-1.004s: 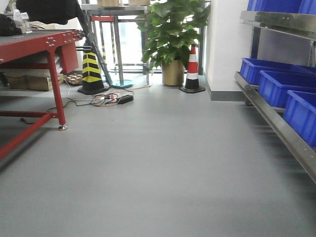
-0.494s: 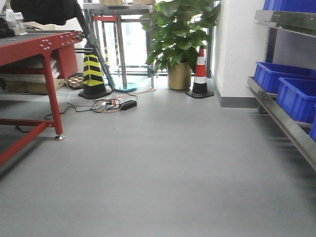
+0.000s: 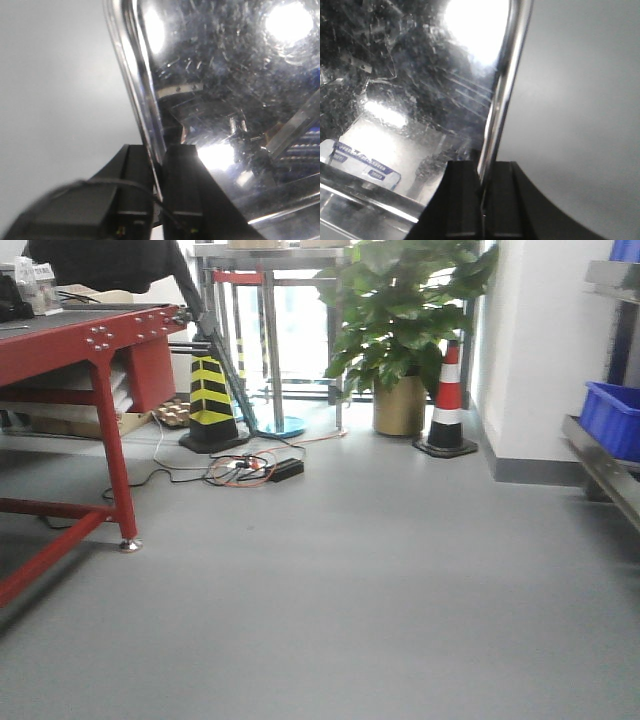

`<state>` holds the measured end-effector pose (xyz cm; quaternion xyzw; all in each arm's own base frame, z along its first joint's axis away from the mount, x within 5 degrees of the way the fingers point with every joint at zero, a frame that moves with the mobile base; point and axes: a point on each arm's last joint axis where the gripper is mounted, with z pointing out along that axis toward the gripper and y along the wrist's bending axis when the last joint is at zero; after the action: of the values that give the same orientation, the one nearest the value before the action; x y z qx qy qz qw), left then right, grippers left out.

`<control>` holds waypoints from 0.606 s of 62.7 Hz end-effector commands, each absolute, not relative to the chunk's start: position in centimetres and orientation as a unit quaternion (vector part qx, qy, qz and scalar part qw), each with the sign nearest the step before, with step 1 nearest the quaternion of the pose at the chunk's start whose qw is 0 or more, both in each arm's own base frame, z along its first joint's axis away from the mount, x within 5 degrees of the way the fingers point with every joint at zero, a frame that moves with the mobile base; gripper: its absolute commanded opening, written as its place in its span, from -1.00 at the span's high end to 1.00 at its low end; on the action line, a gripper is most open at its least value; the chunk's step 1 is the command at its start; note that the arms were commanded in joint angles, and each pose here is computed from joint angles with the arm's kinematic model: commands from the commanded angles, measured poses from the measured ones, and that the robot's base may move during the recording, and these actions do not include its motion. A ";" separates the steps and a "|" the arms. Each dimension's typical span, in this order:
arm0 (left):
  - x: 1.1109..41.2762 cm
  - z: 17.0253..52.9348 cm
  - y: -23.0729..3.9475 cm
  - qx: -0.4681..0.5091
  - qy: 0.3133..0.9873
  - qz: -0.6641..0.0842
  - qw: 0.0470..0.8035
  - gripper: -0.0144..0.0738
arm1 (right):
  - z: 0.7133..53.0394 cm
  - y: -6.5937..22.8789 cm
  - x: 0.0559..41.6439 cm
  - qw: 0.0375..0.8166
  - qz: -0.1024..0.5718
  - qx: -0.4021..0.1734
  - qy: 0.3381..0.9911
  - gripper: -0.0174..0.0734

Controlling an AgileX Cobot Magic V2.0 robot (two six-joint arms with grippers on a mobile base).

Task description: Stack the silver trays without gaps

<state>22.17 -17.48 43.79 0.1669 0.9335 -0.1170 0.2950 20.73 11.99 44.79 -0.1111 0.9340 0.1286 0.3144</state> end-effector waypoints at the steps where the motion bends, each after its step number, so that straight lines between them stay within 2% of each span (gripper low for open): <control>1: 20.6 45.0 -17.2 0.188 0.928 -0.132 0.292 0.78 | 46.0 11.7 19.4 0.314 0.145 -0.127 0.930 0.49; 38: 20.6 45.0 -17.3 0.189 0.928 -0.136 0.291 0.78 | 46.0 11.8 19.4 0.315 0.145 -0.127 0.929 0.49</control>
<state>22.17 -17.48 43.79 0.1669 0.9335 -0.1170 0.2950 20.73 11.99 44.79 -0.1111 0.9340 0.1286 0.3144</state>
